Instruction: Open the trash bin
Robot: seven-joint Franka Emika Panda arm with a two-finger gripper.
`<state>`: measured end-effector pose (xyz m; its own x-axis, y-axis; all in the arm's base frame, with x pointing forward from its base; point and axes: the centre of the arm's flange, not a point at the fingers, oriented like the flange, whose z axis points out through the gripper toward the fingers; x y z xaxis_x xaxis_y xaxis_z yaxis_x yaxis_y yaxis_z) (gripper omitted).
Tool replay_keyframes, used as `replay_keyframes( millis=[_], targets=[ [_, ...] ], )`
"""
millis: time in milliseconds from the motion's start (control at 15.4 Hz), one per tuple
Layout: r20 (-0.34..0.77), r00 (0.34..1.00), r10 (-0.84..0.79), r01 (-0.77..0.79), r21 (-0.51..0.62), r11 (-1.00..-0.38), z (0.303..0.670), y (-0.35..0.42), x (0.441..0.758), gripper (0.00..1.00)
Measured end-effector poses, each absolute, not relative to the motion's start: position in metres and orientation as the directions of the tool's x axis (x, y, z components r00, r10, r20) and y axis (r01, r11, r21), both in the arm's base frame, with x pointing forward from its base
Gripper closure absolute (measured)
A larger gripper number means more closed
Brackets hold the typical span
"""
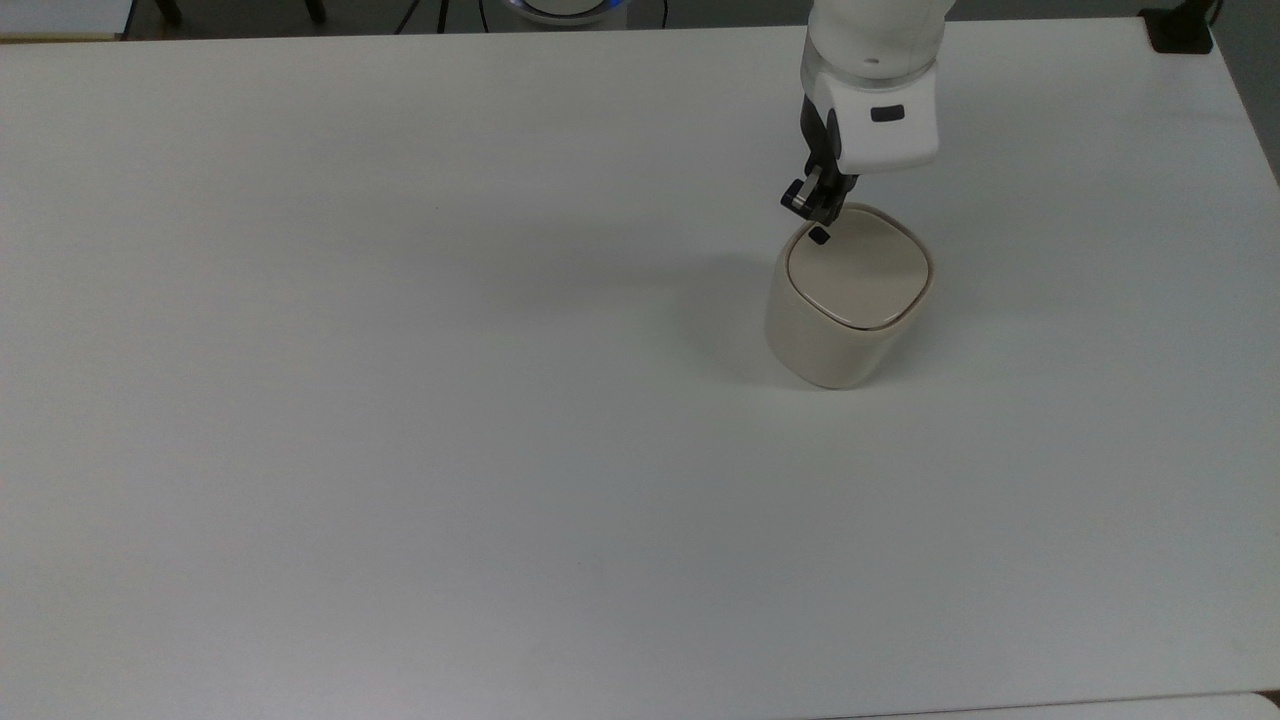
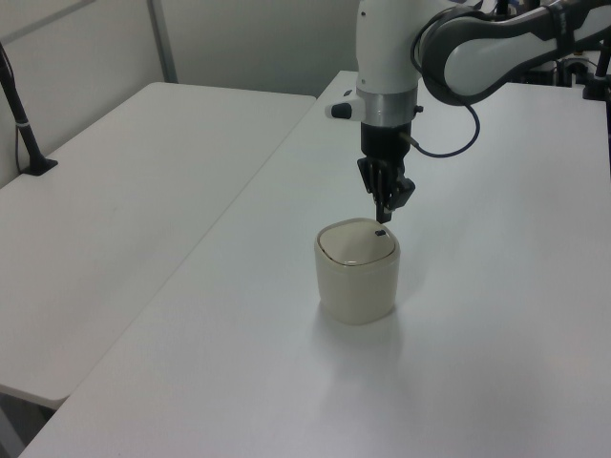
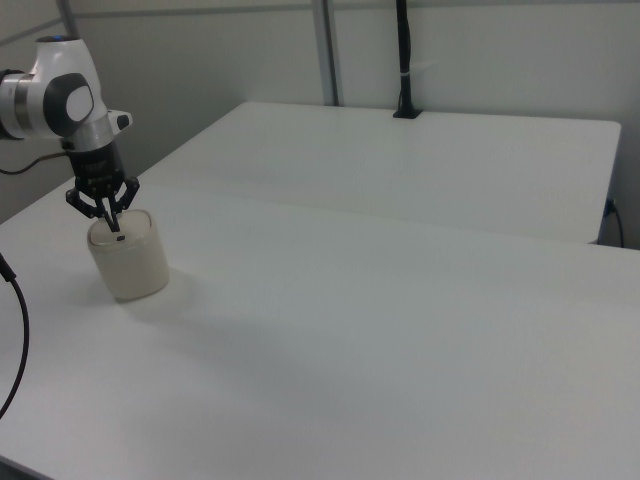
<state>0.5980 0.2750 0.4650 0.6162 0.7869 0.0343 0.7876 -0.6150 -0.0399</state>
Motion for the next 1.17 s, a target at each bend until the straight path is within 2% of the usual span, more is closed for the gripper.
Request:
replay_keyframes(
  millis=[390,779,974,1169],
  targets=[
    [0.003,0.616,0.788,0.787,-0.054,-0.615,0.442,0.277,0.602,0.93],
    [0.005,0.615,0.788,0.788,-0.051,-0.614,0.442,0.278,0.603,0.93],
    [0.033,0.628,0.777,0.778,-0.035,-0.627,0.472,0.271,0.601,0.93],
    [0.02,0.669,0.743,0.743,-0.034,-0.669,0.512,0.235,0.594,0.91]
  ],
)
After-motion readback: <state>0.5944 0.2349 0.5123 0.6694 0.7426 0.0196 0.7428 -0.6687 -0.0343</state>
